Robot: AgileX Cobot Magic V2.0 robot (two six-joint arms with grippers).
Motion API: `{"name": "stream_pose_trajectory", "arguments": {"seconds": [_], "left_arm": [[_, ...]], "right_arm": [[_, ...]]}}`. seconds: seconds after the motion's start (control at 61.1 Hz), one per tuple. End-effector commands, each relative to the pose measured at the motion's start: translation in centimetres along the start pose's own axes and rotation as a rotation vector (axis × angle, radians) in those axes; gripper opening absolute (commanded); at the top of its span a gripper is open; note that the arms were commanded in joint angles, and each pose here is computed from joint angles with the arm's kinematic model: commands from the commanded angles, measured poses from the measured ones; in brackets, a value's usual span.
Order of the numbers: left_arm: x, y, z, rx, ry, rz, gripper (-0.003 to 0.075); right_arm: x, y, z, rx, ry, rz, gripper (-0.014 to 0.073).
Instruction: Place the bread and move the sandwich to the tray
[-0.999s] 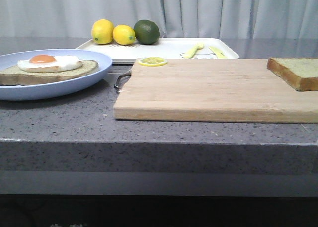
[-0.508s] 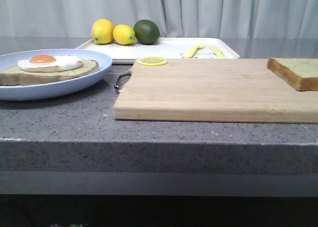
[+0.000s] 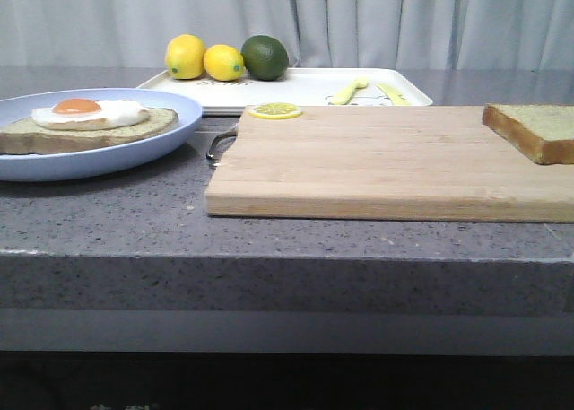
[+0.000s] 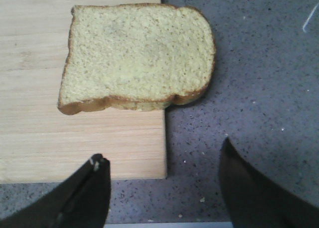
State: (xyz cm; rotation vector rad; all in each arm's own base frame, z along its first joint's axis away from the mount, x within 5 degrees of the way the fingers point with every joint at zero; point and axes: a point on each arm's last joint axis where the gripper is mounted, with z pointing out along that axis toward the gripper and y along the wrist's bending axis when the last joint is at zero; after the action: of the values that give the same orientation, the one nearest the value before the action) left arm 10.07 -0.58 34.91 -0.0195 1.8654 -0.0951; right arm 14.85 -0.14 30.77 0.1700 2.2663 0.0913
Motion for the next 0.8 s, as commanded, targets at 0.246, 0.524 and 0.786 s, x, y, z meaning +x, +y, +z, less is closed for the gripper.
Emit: {"name": "stream_pose_trajectory", "arguments": {"seconds": [0.246,0.524,0.786], "left_arm": [[-1.6,-0.1,-0.1,0.009,-0.101,0.0,0.0496],[-1.6,-0.1,-0.1,0.009,-0.101,0.0,0.0491],[-1.5,-1.0,-0.1,0.093,-0.094,0.029,0.0491]], "right_arm": [[-3.3,0.9,-0.7,-0.043,0.054,0.008,0.0514],[-7.2,0.7,1.3,-0.01,0.313,-0.047,0.051],[-8.4,-5.0,5.4,-0.074,0.398,0.239,0.0398]]}}
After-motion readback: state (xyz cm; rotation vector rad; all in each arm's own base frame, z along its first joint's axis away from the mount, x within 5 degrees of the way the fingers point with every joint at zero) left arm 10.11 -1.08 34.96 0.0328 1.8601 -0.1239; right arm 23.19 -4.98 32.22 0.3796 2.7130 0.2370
